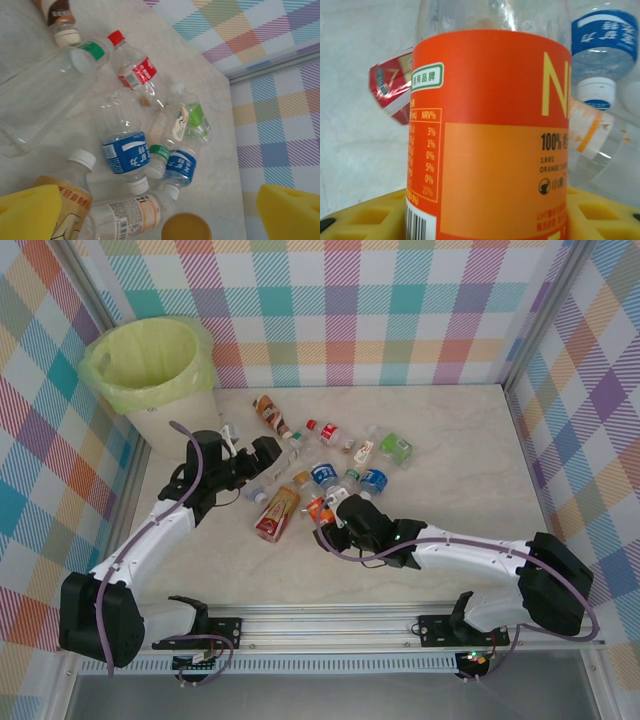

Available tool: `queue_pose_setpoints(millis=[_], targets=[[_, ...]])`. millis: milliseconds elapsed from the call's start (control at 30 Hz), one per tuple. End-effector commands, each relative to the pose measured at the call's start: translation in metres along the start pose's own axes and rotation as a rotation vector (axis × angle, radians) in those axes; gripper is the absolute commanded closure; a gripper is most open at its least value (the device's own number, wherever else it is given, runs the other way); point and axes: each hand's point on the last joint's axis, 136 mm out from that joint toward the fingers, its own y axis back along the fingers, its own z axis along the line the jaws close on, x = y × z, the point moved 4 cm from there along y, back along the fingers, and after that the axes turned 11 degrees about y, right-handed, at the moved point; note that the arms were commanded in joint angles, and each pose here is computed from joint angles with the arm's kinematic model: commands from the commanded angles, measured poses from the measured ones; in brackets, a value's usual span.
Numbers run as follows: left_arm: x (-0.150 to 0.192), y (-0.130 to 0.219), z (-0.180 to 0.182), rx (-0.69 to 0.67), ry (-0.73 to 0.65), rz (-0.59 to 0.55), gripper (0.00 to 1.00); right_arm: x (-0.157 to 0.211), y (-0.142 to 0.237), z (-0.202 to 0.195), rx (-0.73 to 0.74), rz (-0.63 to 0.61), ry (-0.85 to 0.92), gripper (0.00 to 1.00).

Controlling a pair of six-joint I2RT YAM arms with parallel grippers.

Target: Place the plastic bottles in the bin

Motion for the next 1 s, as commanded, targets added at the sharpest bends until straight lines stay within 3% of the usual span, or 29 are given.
queue_pose_setpoints(millis=[0, 267, 567, 667, 800, 967], targets=[[0.01, -0.002, -0.021, 0.114, -0.042, 0.065, 0.0, -0.022, 0.004, -0.005, 0.014, -0.121, -0.093, 0.53], [0.039, -0.012, -0.047, 0.192, -0.12, 0.138, 0.0, -0.036, 0.004, -0.005, -0.006, -0.176, -0.117, 0.52], [0.049, -0.03, -0.049, 0.145, -0.139, 0.176, 0.04, -0.052, 0.009, 0.005, -0.074, -0.246, -0.094, 0.51], [0.047, -0.031, -0.053, 0.149, -0.154, 0.167, 0.15, -0.054, 0.009, 0.008, -0.097, -0.249, -0.076, 0.51], [0.048, -0.033, -0.054, 0.154, -0.159, 0.175, 0.39, -0.056, 0.009, 0.011, -0.118, -0.248, -0.076, 0.5], [0.051, -0.035, -0.052, 0.149, -0.168, 0.193, 0.57, -0.058, 0.01, 0.012, -0.125, -0.254, -0.078, 0.5]])
